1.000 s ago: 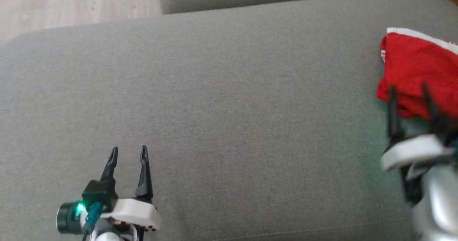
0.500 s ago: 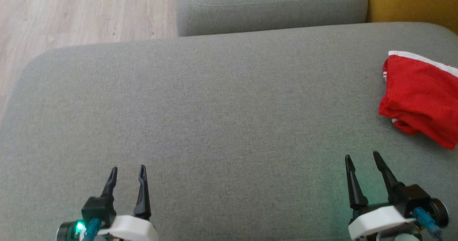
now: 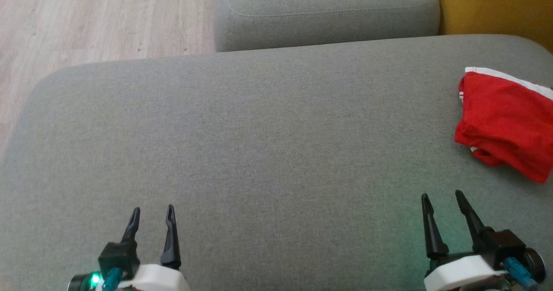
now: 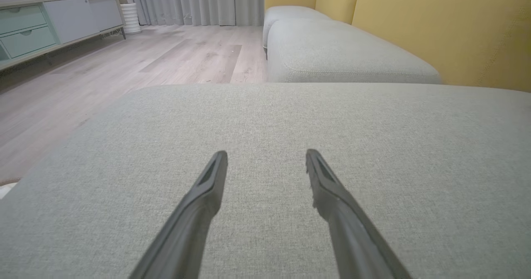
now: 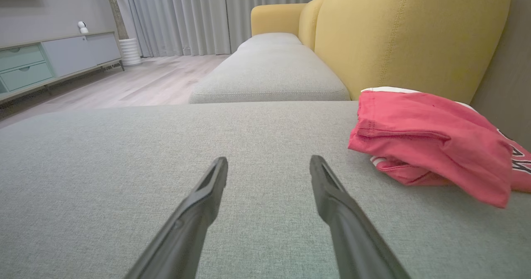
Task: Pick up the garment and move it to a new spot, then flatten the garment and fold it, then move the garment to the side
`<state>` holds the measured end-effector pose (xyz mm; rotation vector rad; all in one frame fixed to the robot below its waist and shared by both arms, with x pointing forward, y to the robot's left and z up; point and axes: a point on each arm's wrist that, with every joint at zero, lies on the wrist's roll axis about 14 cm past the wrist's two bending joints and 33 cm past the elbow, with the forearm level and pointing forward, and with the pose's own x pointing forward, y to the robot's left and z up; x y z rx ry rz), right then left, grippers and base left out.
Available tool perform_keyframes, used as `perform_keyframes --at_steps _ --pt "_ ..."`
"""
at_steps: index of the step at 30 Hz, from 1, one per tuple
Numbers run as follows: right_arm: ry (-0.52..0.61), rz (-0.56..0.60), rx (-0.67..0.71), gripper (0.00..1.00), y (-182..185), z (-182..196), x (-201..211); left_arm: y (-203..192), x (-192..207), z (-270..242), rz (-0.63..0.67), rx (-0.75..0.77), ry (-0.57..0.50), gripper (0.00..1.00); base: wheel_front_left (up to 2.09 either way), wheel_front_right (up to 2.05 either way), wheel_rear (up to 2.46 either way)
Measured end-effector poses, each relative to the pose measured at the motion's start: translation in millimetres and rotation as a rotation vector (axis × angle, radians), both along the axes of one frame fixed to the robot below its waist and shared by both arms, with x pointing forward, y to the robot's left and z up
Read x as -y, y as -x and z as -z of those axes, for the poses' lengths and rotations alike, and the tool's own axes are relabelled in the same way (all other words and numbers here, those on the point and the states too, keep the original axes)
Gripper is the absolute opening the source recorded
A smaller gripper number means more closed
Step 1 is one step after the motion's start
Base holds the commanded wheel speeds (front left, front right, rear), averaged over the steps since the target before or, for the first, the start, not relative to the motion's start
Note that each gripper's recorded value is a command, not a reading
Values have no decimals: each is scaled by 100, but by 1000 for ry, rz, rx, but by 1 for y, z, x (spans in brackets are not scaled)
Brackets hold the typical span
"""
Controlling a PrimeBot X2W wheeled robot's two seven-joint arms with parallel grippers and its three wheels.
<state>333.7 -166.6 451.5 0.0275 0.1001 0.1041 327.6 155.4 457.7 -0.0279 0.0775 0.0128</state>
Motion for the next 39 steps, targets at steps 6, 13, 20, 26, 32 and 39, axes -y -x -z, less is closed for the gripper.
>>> perform_keyframes --at_steps 6,13,20,26,32,39 --pt "2 -17 2 100 -3 -1 -5 4 -5 5 -17 -14 -2 100 0 0 0" --pt "3 -33 3 100 -4 -1 -10 8 -10 4 -42 -12 6 100 0 0 0" --pt "3 -39 1 0 -4 0 -12 17 -13 11 -54 -36 3 0 0 0 0" --pt "-13 -26 -112 0 12 31 -9 37 -15 44 -65 -152 16 0 0 0 0" --pt "-80 5 -123 0 11 32 -5 35 -16 45 -81 -162 90 0 0 0 0" --pt "-173 48 -135 0 10 31 0 34 -16 49 -101 -187 188 0 0 0 0"
